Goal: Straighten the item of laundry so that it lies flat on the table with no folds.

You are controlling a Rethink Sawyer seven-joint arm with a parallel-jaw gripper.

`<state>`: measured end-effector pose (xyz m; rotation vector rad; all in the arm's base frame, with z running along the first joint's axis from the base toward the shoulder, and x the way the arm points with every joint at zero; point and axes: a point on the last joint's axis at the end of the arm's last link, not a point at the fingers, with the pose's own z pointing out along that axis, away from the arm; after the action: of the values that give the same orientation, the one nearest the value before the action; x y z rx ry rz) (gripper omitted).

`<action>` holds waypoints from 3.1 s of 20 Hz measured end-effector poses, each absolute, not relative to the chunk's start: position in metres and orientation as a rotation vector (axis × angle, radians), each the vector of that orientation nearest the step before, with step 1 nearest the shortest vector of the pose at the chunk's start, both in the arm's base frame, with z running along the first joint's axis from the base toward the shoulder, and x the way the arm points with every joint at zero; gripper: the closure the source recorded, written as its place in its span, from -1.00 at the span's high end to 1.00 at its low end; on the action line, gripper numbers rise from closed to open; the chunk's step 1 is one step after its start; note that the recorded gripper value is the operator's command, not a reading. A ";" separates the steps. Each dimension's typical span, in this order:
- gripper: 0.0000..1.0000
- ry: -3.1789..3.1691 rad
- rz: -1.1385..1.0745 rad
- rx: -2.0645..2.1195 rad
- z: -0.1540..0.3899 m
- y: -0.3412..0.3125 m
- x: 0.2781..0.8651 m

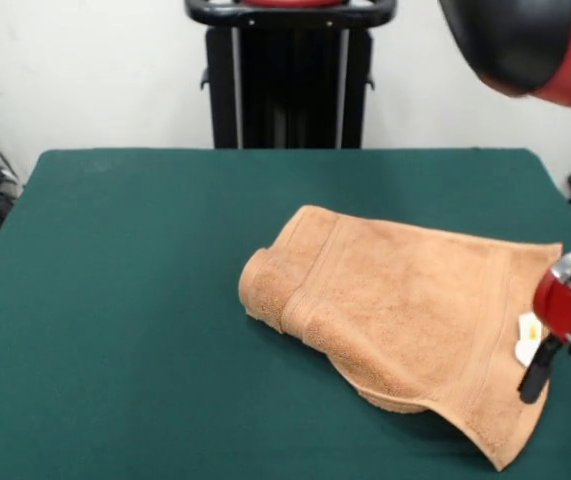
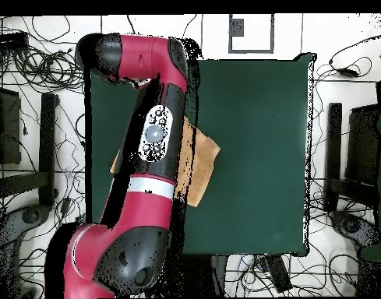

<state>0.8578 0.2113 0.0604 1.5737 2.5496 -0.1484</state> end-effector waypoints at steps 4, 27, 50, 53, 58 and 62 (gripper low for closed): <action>1.00 2.502 -0.107 1.642 0.094 0.184 0.867; 1.00 2.386 -0.050 1.735 0.232 0.004 0.840; 1.00 2.412 0.049 1.682 0.176 0.031 0.838; 1.00 2.408 0.062 1.683 0.171 0.028 0.839; 1.00 2.406 0.052 1.687 0.166 0.015 0.839; 1.00 2.398 0.053 1.703 0.165 0.005 0.839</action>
<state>0.8388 0.0051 0.1648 1.7027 2.3983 0.0534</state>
